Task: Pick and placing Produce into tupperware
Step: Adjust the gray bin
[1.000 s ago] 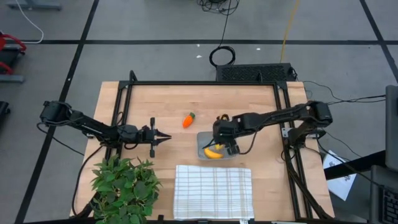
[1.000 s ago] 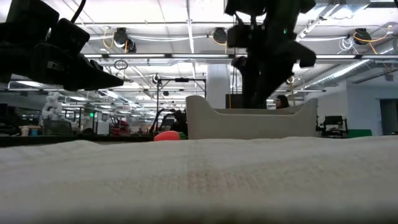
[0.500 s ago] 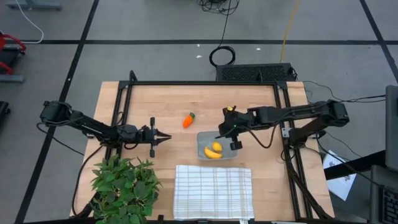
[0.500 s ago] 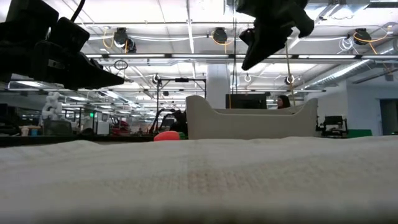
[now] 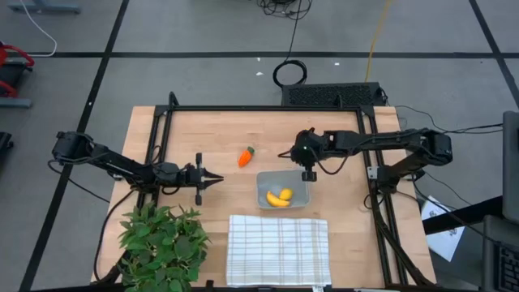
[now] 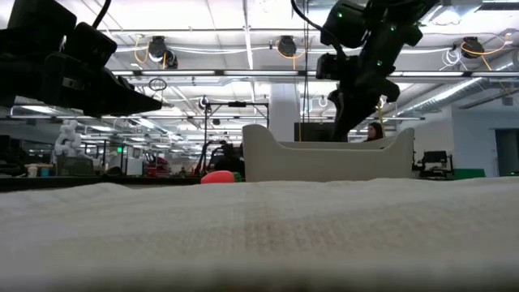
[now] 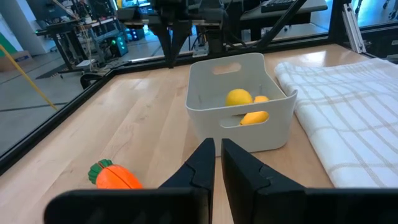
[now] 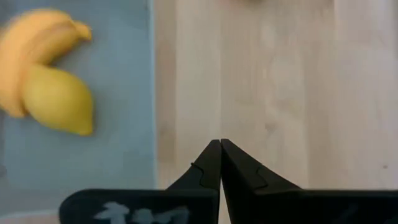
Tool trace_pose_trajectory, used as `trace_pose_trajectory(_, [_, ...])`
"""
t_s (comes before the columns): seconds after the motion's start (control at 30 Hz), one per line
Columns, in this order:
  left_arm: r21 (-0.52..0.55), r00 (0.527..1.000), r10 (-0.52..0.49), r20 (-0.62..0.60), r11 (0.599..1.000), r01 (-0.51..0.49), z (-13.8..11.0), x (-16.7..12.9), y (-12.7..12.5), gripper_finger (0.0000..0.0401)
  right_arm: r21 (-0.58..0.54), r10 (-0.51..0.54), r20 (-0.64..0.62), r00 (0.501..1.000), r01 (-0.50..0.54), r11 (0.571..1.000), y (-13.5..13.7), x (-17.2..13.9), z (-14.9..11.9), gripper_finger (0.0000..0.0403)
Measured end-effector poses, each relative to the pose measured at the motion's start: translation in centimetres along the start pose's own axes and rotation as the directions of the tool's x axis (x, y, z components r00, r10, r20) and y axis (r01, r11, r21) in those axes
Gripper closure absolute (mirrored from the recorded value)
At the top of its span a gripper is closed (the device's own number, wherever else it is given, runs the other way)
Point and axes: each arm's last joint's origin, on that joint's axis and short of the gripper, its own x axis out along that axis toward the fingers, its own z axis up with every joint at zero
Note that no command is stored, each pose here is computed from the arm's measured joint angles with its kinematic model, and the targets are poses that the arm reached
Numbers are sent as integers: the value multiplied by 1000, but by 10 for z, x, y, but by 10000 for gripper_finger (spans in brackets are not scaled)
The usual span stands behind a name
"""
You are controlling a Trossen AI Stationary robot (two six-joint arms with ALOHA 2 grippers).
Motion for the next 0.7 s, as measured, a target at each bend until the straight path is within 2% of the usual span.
trace_pose_trajectory(0.2, [0,1000,0,0,1000,0,0,0,0,368,29,40,-9,999,-40,999,-6,3,-6,403])
trace_pose_trajectory(0.37, [1,1000,0,0,1000,0,0,0,0,368,33,124,-19,992,-123,992,-3,2,-9,403])
trace_pose_trajectory(0.7, [1,1000,0,-1,1000,0,0,0,0,368,73,145,-74,987,-140,988,0,2,-14,403])
